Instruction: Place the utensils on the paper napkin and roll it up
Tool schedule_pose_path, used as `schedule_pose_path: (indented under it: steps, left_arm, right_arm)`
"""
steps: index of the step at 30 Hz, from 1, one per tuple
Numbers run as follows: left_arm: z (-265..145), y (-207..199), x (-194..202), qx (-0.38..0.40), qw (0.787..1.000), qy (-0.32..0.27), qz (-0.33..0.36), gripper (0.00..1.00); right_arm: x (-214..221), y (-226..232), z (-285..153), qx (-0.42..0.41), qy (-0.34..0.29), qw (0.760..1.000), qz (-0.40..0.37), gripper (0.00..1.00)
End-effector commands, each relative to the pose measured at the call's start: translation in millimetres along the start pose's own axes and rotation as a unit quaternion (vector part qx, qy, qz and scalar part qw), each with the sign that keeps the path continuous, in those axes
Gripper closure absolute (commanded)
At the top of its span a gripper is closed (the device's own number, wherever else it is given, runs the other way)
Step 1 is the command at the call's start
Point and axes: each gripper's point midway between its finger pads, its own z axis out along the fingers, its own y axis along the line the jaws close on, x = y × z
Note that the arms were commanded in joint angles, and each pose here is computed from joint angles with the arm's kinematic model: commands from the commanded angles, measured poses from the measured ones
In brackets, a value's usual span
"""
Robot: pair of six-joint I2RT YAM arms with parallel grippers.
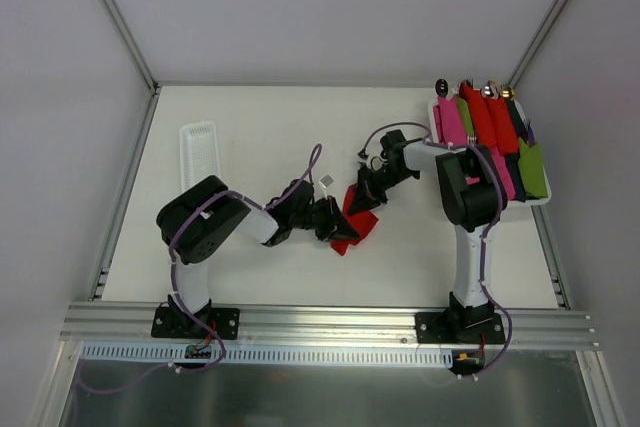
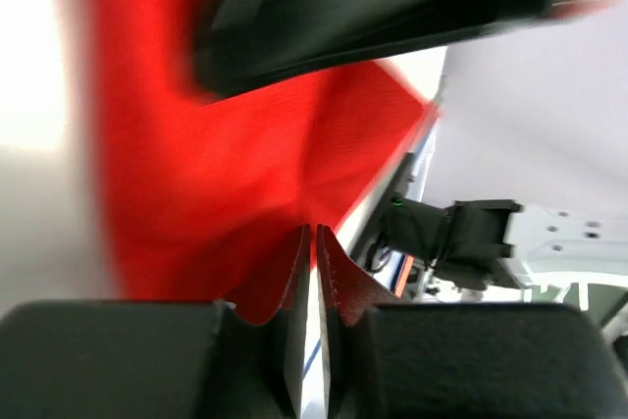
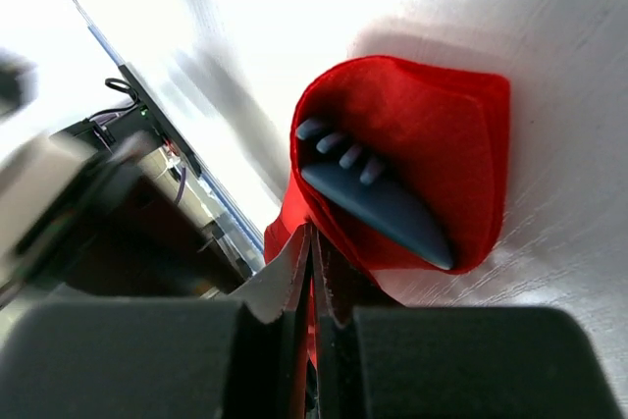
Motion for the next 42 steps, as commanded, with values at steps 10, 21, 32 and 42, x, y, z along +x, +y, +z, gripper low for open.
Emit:
schedule_pose_path:
  steps: [10,21,32,42]
  left_arm:
    - [-19,66,39,-0.081,0.995,0.038,-0.048,1.0]
    - [-48,-15,19,-0.007,0.997,0.005,0.073,0.76]
    - [-19,-25,-11,0.033,0.998,-0.005,0.044,0.86]
    - [-18,42,1,0.0,1.0,-0.006,-0.022,0.93]
  right_arm:
    - [0,-31,7,0.067,0.008,0.998,-0.006,0.96]
    - [2,-31,8,0.073,0.012,0.997,-0.021,0.96]
    - [2,-31,10,0.071,0.016,0.997,-0.021,0.97]
    - [4,-31,9,0.071,0.023,0.997,-0.028,0.97]
